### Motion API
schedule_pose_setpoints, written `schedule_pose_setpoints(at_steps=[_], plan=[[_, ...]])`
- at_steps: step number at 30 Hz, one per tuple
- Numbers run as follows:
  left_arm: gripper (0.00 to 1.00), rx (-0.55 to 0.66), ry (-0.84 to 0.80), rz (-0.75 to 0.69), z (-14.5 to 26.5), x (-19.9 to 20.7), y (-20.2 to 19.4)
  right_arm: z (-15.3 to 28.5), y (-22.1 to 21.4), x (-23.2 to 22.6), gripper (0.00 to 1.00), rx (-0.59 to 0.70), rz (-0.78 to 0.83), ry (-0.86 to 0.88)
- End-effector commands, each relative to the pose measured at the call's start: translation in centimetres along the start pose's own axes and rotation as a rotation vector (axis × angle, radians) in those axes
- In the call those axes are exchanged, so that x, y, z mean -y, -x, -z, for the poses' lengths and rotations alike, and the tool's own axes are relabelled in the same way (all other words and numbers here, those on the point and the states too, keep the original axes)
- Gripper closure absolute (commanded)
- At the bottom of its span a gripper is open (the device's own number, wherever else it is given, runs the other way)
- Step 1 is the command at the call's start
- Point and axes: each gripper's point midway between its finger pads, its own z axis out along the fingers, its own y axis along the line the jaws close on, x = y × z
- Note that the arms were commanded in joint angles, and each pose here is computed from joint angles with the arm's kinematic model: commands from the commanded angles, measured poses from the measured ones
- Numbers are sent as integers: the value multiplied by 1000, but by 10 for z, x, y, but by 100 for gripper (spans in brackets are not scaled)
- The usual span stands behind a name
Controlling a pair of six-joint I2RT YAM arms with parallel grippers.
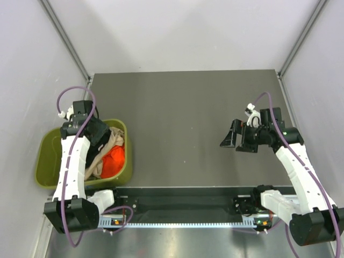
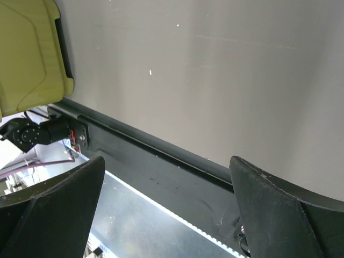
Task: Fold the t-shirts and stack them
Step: Grab the tshirt from the pile
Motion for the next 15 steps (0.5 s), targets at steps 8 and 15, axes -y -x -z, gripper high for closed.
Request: schedule_pose_setpoints(at_steps=[8,15], plan=[[46,-5,-37,57,-21,11,1,7,-3,-11,0,12,73,30],[78,1,-32,72,-17,8,0,9,-3,-12,0,9,91,21]])
